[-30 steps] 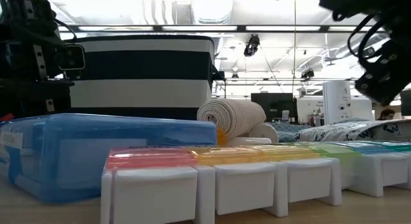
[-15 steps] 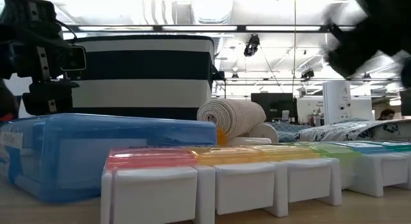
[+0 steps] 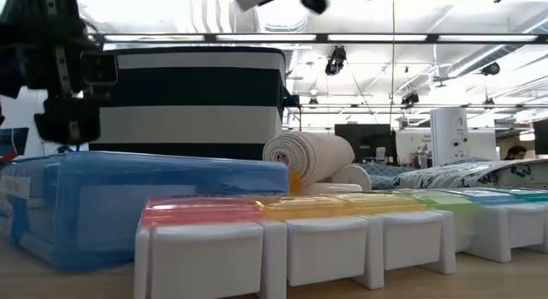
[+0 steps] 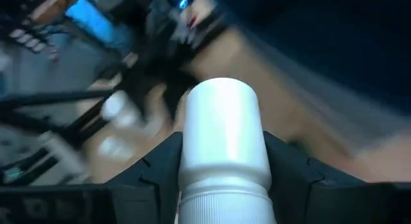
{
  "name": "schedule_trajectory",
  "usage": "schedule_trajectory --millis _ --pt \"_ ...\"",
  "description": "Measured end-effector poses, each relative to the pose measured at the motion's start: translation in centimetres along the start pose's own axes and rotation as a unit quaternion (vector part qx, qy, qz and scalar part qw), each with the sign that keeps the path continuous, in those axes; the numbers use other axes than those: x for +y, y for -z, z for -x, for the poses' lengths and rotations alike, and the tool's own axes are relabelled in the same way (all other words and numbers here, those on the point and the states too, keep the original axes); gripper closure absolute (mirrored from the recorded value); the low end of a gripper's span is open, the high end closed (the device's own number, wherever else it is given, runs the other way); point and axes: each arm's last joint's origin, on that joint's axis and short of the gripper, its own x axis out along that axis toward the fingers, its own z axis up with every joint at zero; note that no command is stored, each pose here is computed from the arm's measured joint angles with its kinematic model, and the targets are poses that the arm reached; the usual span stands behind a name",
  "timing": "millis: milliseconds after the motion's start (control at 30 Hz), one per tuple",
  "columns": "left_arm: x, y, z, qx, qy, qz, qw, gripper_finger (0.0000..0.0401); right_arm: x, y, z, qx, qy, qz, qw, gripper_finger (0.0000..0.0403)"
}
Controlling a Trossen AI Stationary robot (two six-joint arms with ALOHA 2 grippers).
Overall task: Pick & place medical supplies in basket/bin
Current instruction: Put the white pill bottle into the blue bin
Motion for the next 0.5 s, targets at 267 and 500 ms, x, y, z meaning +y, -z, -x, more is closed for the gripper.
schedule_trajectory --millis 267,500 --pt "-4.9 -2.2 0.7 -0.029 0.038 -0.064 0.997 0.0173 -7.3 -7.4 -6.7 0.017 0.042 0.083 0.996 0.0211" --pt "-8.5 -3.2 3.1 0.009 -0.111 -0.106 0.988 0.0173 -10.7 -7.1 -8.2 0.048 0.063 0.11 0.991 0.0145"
